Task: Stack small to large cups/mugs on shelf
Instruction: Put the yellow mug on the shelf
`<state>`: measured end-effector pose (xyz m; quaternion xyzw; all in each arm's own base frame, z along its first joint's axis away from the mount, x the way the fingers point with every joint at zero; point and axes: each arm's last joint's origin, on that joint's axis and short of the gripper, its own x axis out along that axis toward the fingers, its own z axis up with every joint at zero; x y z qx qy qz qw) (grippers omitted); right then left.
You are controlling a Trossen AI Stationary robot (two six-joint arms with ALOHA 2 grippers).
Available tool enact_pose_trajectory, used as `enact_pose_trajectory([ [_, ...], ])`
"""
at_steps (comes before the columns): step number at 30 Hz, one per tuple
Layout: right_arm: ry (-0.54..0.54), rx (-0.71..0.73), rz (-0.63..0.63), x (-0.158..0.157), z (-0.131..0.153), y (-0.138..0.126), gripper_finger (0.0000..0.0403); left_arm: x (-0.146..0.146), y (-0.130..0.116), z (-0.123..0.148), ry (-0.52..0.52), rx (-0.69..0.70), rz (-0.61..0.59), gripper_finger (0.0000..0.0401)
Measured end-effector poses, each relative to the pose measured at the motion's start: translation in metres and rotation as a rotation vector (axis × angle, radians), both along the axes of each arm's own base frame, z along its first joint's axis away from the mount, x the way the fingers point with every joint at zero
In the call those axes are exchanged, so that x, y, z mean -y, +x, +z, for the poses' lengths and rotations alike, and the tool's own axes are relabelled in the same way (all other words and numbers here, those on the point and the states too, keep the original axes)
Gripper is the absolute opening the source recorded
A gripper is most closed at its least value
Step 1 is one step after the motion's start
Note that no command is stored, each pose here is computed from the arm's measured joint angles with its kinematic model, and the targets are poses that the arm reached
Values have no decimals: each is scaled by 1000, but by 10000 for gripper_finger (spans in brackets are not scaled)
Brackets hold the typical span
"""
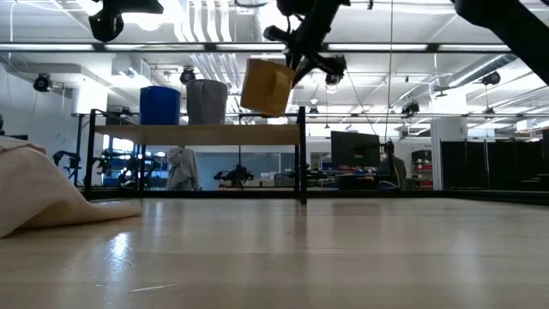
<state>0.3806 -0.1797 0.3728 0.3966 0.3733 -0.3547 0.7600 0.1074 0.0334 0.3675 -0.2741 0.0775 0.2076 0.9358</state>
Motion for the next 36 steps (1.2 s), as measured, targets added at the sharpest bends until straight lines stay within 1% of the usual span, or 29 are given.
enact_pose_trajectory([
  [10, 21, -42, -8, 7, -16, 7, 22, 1, -4, 1, 4, 15, 0, 2],
  [23, -7, -53, -18, 10, -16, 6, 22, 2, -8, 1, 6, 26, 0, 2],
  [36, 17, -64, -6, 9, -20, 6, 22, 3, -11, 2, 9, 37, 0, 2],
])
